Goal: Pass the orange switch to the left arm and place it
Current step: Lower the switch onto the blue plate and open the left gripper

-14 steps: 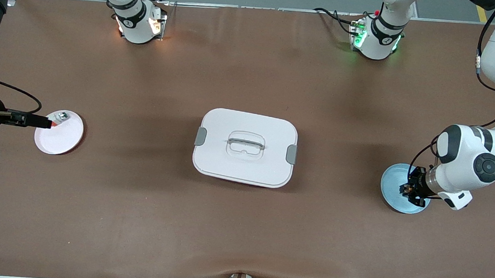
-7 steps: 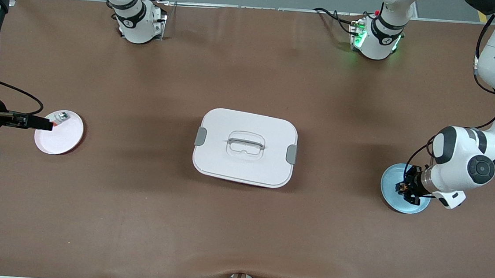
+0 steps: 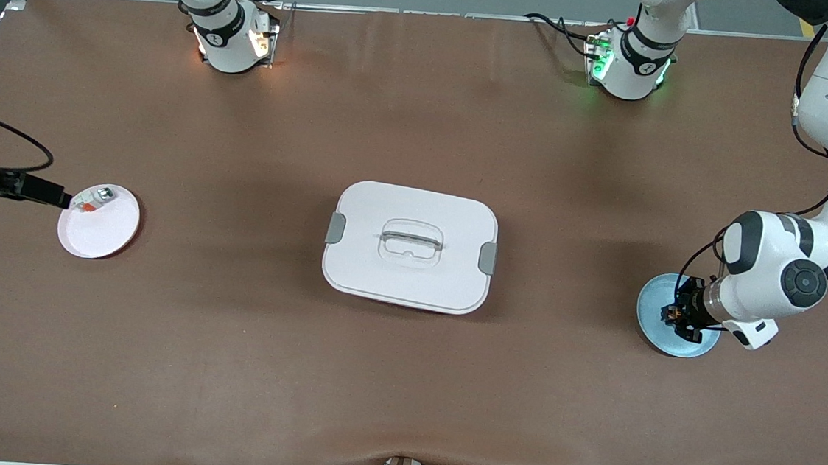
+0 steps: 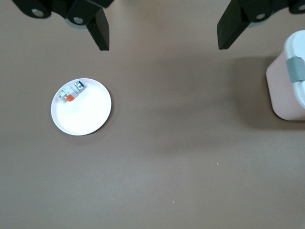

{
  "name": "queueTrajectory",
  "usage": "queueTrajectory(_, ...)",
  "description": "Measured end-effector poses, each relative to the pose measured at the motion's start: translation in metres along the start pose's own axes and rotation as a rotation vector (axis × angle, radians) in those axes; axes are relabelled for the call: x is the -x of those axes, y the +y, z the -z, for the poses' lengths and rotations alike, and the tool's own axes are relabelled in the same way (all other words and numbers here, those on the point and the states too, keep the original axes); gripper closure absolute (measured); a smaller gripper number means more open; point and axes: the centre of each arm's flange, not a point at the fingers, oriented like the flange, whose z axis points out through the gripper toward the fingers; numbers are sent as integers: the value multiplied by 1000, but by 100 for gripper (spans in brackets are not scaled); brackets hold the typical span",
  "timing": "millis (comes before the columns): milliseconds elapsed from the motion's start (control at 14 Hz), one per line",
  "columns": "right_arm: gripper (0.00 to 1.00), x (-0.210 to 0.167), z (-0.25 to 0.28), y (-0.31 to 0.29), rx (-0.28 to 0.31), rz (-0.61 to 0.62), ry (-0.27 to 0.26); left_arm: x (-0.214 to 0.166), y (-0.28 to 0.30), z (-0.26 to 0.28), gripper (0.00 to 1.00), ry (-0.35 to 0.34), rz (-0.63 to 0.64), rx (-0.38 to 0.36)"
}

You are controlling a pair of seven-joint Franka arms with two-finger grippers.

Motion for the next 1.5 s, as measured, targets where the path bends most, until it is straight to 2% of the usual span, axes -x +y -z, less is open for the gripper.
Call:
queueTrajectory(72, 0, 5, 7, 0, -2, -12, 8, 0, 0, 0, 66, 0, 0, 1)
queueTrajectory(143, 0, 9, 12, 0, -2, -23, 11, 0, 0, 0, 59, 1, -1, 3)
queueTrajectory(286, 0, 13, 16, 1, -2, -31, 10, 1, 2, 2, 42, 1, -3, 10)
queueTrajectory(573, 0, 21, 23, 0, -3, -28, 9, 12, 7, 5, 2, 3, -20, 19)
queueTrajectory(859, 0, 26, 25, 1, -6, -28, -7, 12, 10, 12, 0, 9, -21, 31)
queueTrajectory(1074, 0, 35, 37, 6, -12, -35, 7, 18, 12, 13, 0, 9, -30, 33)
queueTrajectory(1289, 0, 51, 42, 1, -12, -22, -21, 21, 16, 18, 0, 13, -46, 27)
queueTrajectory(1504, 0, 61, 35, -6, -10, -8, -32, 24, 19, 21, 0, 17, -164, 28)
